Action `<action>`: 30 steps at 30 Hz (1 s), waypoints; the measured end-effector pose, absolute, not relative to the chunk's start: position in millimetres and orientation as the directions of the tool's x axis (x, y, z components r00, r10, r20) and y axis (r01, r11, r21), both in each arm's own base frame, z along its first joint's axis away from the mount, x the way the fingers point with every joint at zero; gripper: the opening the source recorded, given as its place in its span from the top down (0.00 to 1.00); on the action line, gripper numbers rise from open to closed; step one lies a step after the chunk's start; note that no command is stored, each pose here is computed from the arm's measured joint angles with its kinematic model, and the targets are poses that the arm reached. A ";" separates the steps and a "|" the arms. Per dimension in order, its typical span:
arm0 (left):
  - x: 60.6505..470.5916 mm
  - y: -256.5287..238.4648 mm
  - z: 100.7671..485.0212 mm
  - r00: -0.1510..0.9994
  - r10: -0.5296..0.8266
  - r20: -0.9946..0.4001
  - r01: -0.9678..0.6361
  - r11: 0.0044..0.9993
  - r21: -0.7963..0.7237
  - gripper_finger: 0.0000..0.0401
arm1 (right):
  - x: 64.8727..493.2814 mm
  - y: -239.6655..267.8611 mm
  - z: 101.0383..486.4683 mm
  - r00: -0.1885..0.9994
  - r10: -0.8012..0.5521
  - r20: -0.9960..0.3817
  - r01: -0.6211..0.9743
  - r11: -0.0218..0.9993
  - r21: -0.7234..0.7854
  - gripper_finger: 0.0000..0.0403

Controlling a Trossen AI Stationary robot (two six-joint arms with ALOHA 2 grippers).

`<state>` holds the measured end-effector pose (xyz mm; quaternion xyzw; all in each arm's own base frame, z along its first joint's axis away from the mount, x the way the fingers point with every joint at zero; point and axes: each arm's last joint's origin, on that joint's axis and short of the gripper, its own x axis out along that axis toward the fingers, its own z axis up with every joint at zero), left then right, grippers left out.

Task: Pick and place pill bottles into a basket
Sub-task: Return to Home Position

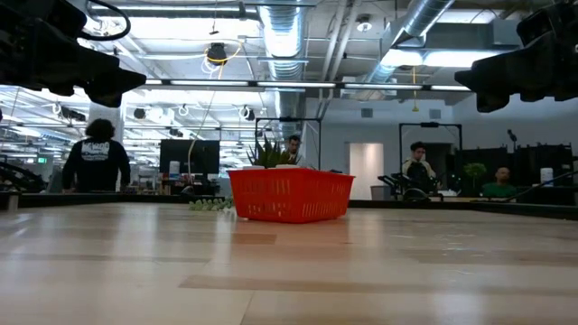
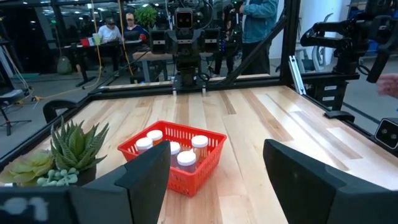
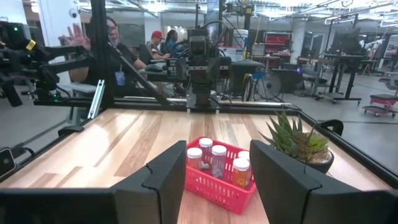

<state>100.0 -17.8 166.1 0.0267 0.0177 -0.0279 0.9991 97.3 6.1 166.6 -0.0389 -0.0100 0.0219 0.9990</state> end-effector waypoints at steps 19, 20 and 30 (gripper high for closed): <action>100.0 -17.8 166.0 0.998 -0.055 -0.037 0.057 0.997 0.047 0.38 | 97.4 6.1 166.4 0.999 0.045 0.018 -0.043 0.996 -0.078 0.58; 100.0 -17.8 166.1 0.998 -0.055 -0.037 0.057 0.998 0.042 0.38 | 97.4 6.1 166.3 0.999 0.045 0.017 -0.043 0.996 -0.078 0.58; 100.0 -17.8 166.1 0.998 -0.055 -0.037 0.057 0.997 0.044 0.38 | 97.4 6.1 166.3 0.999 0.045 0.017 -0.043 0.996 -0.078 0.58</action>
